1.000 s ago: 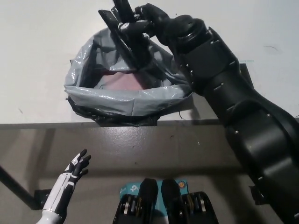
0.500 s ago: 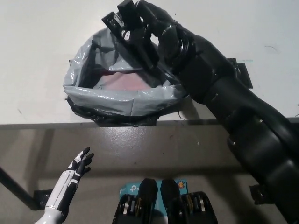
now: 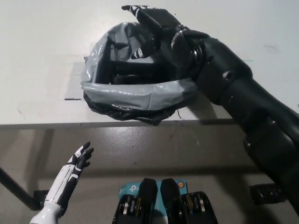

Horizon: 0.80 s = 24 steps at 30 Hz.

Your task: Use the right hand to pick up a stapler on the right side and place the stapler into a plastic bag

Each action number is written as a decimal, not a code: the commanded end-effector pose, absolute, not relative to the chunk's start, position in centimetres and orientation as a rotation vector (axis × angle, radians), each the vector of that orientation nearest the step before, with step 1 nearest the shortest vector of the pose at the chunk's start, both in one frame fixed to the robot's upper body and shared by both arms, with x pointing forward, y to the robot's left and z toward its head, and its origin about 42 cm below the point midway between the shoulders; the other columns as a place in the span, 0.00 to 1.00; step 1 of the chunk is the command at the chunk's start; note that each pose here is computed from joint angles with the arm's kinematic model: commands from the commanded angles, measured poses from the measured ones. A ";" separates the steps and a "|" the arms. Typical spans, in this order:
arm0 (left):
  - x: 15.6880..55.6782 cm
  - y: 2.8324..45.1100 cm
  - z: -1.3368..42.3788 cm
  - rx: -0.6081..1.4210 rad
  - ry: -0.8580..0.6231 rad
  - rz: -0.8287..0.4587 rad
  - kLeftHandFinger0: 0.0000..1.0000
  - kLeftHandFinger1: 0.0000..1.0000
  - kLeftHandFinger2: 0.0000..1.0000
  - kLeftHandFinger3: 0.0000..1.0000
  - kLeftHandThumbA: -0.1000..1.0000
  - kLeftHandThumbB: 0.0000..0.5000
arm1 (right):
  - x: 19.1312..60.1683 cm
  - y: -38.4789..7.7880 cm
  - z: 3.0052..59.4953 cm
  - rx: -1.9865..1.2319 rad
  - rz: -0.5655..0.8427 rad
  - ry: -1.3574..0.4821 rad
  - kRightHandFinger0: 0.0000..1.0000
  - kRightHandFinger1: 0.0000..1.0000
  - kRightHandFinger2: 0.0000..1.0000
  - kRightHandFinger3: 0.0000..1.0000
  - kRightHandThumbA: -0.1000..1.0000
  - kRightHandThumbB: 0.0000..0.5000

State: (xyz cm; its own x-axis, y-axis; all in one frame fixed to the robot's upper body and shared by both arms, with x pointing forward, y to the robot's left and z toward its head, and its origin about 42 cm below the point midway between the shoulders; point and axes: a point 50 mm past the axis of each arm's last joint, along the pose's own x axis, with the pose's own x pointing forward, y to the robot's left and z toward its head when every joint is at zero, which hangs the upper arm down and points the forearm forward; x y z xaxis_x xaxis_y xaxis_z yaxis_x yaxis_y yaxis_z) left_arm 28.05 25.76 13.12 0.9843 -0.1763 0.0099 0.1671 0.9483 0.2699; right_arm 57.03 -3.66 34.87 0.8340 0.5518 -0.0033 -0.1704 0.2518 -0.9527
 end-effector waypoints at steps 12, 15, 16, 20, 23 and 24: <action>28.7 25.8 14.2 0.291 -0.082 -0.219 1.00 1.00 1.00 1.00 1.00 0.02 | 54.8 -10.3 48.3 -0.896 0.412 -0.745 1.00 1.00 1.00 1.00 1.00 0.90; 29.4 25.6 14.8 0.283 -0.102 -0.213 1.00 1.00 1.00 1.00 1.00 0.00 | 50.9 -14.4 53.1 -0.710 0.343 -0.914 1.00 1.00 1.00 1.00 1.00 0.90; 29.9 25.5 15.0 0.280 -0.109 -0.209 1.00 1.00 1.00 1.00 1.00 0.00 | 48.9 -16.2 54.4 -0.674 0.310 -0.968 1.00 1.00 1.00 1.00 1.00 0.95; 31.0 25.3 15.9 0.255 -0.139 -0.201 1.00 1.00 1.00 1.00 1.00 0.00 | 41.7 -22.0 55.0 -0.575 0.218 -1.146 1.00 1.00 1.00 1.00 1.00 0.83; 31.7 25.3 16.5 0.254 -0.158 -0.190 1.00 1.00 1.00 1.00 1.00 0.00 | 36.9 -25.1 52.8 -0.516 0.174 -1.206 1.00 1.00 1.00 1.00 1.00 0.92; 31.8 25.3 16.6 0.253 -0.161 -0.188 1.00 1.00 1.00 1.00 1.00 0.00 | 35.0 -26.1 51.3 -0.501 0.170 -1.220 1.00 1.00 1.00 1.00 1.00 0.85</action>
State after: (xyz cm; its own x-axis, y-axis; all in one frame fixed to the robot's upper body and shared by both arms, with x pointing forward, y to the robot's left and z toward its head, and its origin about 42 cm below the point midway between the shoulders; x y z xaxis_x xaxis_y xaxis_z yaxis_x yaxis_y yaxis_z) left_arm 28.81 25.57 12.97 0.9818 -0.1898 -0.0014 0.1830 0.9442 0.2738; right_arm 53.07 -13.58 40.72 0.7286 0.5474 0.4117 -0.0265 0.6232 -0.7817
